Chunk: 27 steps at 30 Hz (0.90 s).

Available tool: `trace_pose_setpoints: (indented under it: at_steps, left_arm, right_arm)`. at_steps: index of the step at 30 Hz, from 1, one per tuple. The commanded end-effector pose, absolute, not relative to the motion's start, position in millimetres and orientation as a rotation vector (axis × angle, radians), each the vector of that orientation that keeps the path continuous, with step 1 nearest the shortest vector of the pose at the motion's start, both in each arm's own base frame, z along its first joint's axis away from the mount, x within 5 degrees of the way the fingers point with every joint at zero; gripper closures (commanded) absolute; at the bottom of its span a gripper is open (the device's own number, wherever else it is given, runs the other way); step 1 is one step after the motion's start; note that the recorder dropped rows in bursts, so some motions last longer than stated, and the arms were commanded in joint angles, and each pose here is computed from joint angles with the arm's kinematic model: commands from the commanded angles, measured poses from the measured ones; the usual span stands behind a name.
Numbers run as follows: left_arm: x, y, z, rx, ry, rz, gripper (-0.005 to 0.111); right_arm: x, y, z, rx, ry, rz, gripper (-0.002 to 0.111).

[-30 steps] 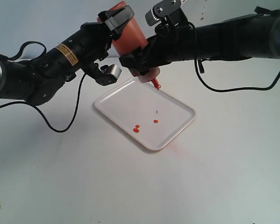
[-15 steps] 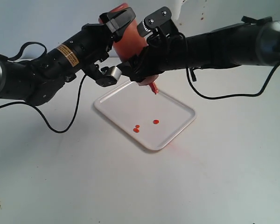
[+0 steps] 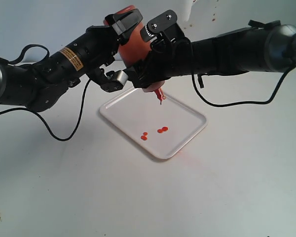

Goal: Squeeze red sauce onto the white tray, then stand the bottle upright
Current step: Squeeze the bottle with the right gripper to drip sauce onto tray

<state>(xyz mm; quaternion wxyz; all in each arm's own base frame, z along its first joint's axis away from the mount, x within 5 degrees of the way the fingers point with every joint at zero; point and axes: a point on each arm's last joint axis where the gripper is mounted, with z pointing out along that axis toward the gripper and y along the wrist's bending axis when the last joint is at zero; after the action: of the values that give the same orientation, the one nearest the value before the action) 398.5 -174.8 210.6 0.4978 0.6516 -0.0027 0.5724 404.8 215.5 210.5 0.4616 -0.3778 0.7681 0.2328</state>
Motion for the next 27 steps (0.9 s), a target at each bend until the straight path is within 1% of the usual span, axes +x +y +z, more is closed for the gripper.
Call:
trace_pose_setpoints:
  at_steps: [1,14,15,16,18,19,22,23,24,27]
  left_arm:
    - [397.0,-176.2,225.8,1.475,0.005,1.404,0.107]
    - [397.0,-176.2,225.8,1.475,0.005,1.404,0.107]
    - [397.0,-176.2,225.8,1.475,0.005,1.404,0.107]
    - [397.0,-176.2,225.8,1.475,0.005,1.404,0.107]
    - [397.0,-176.2,225.8,1.475,0.005,1.404,0.107]
    - [397.0,-176.2,225.8,1.475,0.005,1.404,0.107]
    - [397.0,-176.2,225.8,1.475,0.005,1.404,0.107]
    - [397.0,-176.2,225.8,1.475,0.005,1.404,0.107]
    - [397.0,-176.2,225.8,1.475,0.005,1.404,0.107]
    - [397.0,-176.2,225.8,1.475,0.005,1.404,0.107]
  right_arm:
    - [409.9,211.7,209.9,-0.900,1.901,0.510,0.108]
    - [409.4,212.1,209.9,-0.906,1.899,0.516,0.108]
    - [408.7,212.5,209.8,-0.922,1.894,0.518,0.107]
    - [407.8,213.4,209.8,-0.935,1.890,0.530,0.102]
    - [406.2,214.9,210.2,-0.949,1.882,0.555,0.088]
    - [405.9,215.1,210.2,-0.951,1.881,0.560,0.075]
    - [406.1,214.5,211.9,-0.952,1.876,0.545,0.024]
    - [405.7,214.3,214.1,-0.962,1.864,0.537,0.009]
    - [405.9,214.0,214.2,-0.976,1.856,0.522,0.003]
    - [405.4,213.1,219.4,-0.976,1.843,0.508,0.003]
